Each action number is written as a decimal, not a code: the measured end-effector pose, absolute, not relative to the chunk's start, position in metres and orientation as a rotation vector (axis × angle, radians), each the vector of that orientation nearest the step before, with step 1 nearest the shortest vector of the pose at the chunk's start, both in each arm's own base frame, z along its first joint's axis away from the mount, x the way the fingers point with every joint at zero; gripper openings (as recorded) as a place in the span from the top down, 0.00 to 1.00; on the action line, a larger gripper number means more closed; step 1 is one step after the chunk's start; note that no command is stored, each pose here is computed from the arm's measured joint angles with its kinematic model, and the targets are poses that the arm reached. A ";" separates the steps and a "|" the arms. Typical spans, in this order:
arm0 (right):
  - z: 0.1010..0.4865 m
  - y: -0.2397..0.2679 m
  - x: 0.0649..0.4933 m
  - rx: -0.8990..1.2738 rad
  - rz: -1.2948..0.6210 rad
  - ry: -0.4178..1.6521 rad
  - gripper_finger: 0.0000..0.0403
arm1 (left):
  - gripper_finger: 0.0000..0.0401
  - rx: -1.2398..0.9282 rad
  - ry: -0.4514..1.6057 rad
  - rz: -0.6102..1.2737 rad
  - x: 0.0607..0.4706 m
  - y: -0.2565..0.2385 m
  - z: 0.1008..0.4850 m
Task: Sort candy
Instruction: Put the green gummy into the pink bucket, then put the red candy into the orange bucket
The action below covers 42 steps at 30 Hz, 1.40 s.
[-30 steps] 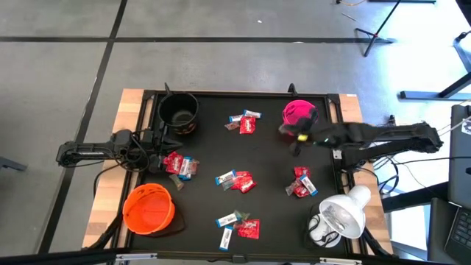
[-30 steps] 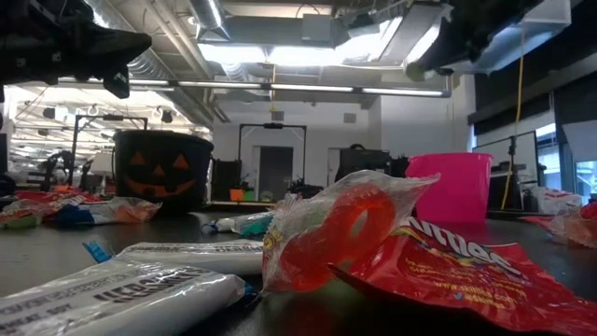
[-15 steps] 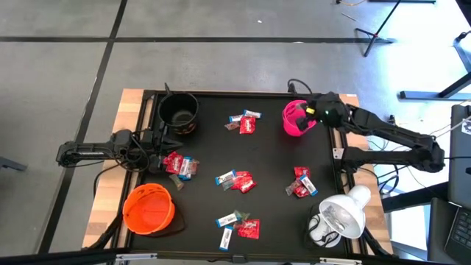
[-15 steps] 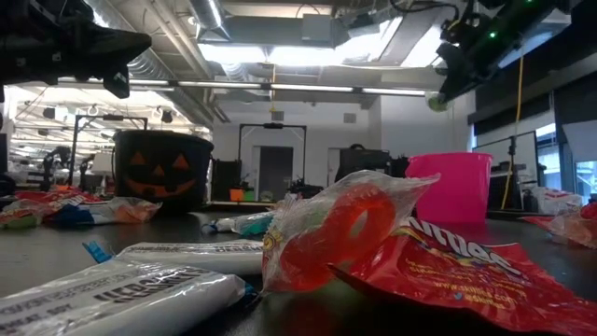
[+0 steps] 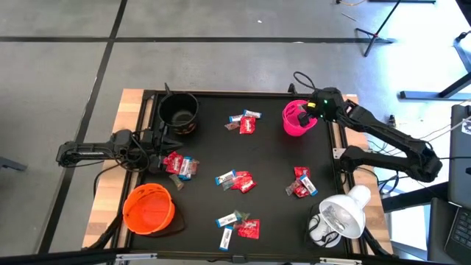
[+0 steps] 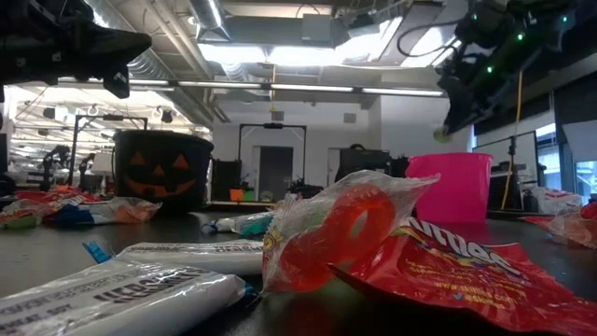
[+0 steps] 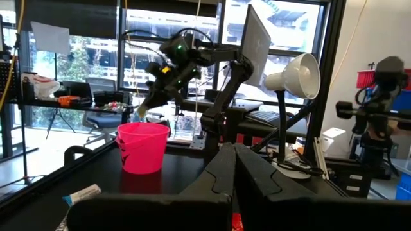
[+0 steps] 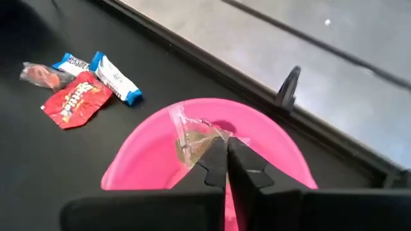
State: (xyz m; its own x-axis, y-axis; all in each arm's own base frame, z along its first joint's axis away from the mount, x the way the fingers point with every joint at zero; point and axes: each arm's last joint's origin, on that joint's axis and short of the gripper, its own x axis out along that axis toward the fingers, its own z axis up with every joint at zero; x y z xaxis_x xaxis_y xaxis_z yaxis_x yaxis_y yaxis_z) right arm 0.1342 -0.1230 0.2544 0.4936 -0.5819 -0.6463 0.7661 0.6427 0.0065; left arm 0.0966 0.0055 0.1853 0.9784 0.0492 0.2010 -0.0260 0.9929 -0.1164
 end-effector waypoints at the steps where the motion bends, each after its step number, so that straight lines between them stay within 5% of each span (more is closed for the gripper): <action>1: 0.252 -0.125 0.133 0.325 -0.826 0.648 0.96 | 1.00 -0.114 -0.205 0.038 0.097 0.006 0.185; 14: 0.256 -0.122 0.127 0.316 -0.697 0.611 0.57 | 1.00 -0.114 -0.205 0.037 0.097 0.006 0.185; 29: 0.245 -0.045 0.150 0.375 -0.198 0.827 0.62 | 1.00 -0.114 -0.205 0.038 0.097 0.006 0.185; 42: 0.231 0.007 0.145 0.490 -0.240 1.070 0.62 | 1.00 -0.114 -0.205 0.038 0.097 0.006 0.185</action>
